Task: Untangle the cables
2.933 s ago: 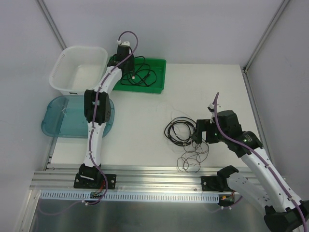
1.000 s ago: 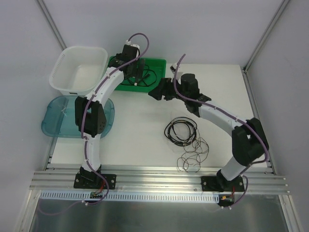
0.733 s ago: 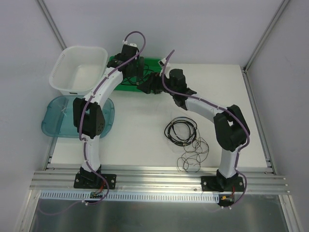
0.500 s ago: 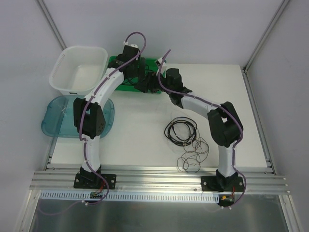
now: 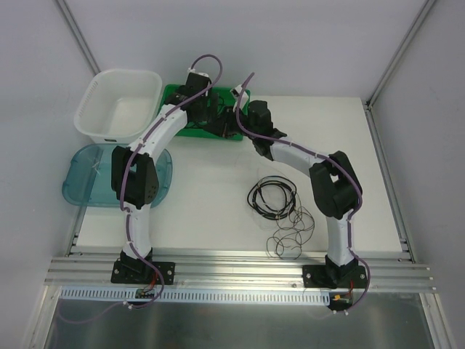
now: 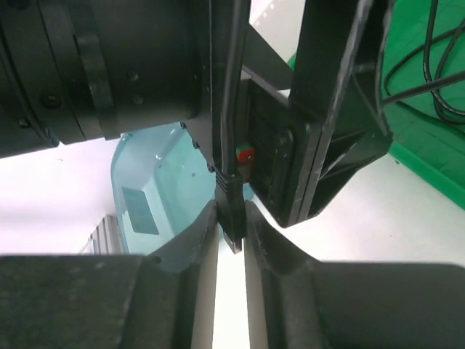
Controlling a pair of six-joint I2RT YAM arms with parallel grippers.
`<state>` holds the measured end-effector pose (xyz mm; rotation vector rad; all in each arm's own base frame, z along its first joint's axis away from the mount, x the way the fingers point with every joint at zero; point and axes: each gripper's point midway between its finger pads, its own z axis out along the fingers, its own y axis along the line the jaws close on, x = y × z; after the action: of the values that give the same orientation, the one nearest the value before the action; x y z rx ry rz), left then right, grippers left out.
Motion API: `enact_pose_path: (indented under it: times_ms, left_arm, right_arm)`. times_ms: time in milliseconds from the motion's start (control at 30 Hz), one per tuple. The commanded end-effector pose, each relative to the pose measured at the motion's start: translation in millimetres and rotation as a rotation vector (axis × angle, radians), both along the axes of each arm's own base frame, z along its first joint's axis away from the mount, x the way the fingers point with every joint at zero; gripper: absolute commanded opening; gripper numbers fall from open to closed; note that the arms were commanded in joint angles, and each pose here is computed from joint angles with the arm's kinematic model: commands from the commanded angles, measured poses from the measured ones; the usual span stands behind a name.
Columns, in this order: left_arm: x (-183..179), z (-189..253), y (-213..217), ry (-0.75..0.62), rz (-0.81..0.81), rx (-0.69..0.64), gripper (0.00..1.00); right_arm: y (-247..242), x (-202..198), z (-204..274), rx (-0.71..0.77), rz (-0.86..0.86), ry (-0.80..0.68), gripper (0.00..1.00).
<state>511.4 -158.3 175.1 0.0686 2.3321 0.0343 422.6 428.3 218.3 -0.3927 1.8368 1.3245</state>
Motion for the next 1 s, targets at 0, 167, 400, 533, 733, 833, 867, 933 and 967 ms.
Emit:
enact_pose_path:
  times_ms: [0, 167, 400, 533, 733, 833, 867, 933, 967]
  left_arm:
    - [-8, 3, 4, 0.005, -0.086, 0.075, 0.99]
    - [-19, -11, 12, 0.05, -0.22, 0.186, 0.99]
    - [-35, -24, 13, 0.089, -0.404, 0.212, 0.99]
    - [-39, -25, 17, 0.089, -0.429, 0.185, 0.99]
    - [-49, -5, 4, 0.044, -0.535, -0.055, 0.99]
    - [-65, -2, -13, 0.034, -0.676, -0.102, 0.99]
    - [-68, 2, -15, 0.024, -0.697, -0.107, 0.99]
    - [-74, 2, -20, 0.02, -0.743, -0.126, 0.99]
    - [-78, 7, -25, 0.01, -0.772, -0.154, 0.99]
  right_arm:
    - [-9, 4, 40, 0.026, -0.012, -0.096, 0.01]
    - [-27, 12, 46, 0.007, -0.044, -0.093, 0.01]
    - [-50, 26, 38, -0.049, -0.089, -0.064, 0.01]
    - [-66, 30, 31, -0.087, -0.102, -0.053, 0.01]
    - [-78, 35, 18, -0.13, -0.095, -0.03, 0.01]
    - [-78, 38, 14, -0.145, -0.087, -0.027, 0.01]
    - [-78, 41, 18, -0.142, -0.088, -0.036, 0.01]
    - [-78, 46, 13, -0.157, -0.097, -0.036, 0.01]
    - [-77, 49, 15, -0.156, -0.105, -0.042, 0.01]
